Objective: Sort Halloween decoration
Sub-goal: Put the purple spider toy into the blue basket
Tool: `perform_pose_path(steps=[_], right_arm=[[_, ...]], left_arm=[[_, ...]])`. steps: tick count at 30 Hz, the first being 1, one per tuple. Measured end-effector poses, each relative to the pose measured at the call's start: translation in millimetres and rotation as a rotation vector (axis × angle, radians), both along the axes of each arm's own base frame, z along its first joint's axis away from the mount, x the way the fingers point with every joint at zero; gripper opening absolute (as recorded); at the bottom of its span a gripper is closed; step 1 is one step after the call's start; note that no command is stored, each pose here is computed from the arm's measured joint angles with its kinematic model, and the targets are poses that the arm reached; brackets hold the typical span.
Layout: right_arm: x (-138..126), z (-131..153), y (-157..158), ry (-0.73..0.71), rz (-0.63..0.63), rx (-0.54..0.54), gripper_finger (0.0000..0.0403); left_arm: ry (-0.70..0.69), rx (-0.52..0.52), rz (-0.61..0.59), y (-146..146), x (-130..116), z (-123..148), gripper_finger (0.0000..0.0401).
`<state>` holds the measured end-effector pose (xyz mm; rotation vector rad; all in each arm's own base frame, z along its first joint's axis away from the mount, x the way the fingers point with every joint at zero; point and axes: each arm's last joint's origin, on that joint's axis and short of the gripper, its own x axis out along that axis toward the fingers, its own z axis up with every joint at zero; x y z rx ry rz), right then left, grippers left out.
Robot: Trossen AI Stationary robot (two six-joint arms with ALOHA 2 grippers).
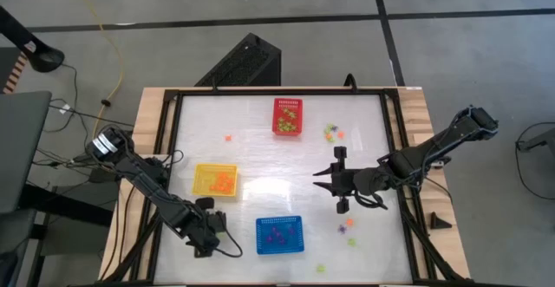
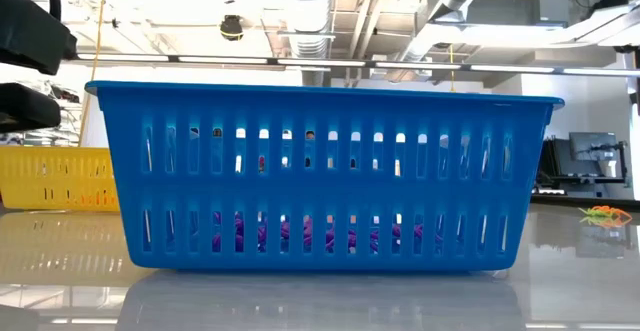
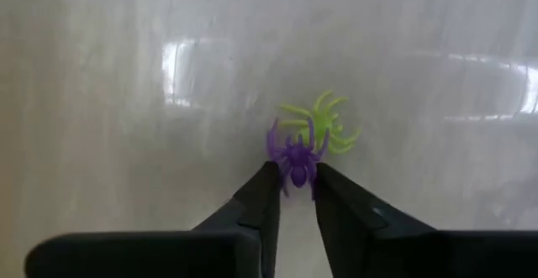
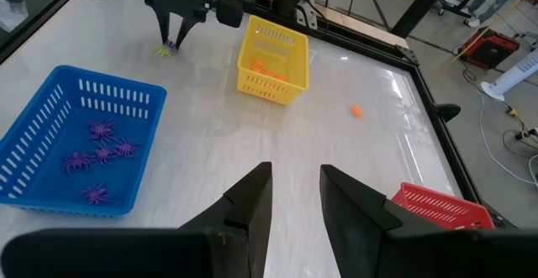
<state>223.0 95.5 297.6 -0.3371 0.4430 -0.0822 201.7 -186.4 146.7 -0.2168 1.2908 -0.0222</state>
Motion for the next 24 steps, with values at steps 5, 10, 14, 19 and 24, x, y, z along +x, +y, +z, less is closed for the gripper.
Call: perform_pose_path(steps=[5,10,14,19,24], right_arm=[[0,0,0,0.0,0.0,0.0,0.0134],[0,0,0,0.0,0.0,0.0,0.0134],[0,0,0,0.0,0.0,0.0,0.0134],[0,0,0,0.0,0.0,0.0,0.0134],[0,0,0,0.0,0.0,0.0,0.0134]], left_arm=[[0.018,0.006,-0.021,0,4,6,0.0048],[0.025,-0.002,-0.024,2,8,9,0.0034],[0.039,-0.015,-0.018,5,10,9,0.0016],[0.036,-0.012,-0.018,8,13,9,0.0003],[0.03,-0.006,-0.007,10,15,10,0.0001]])
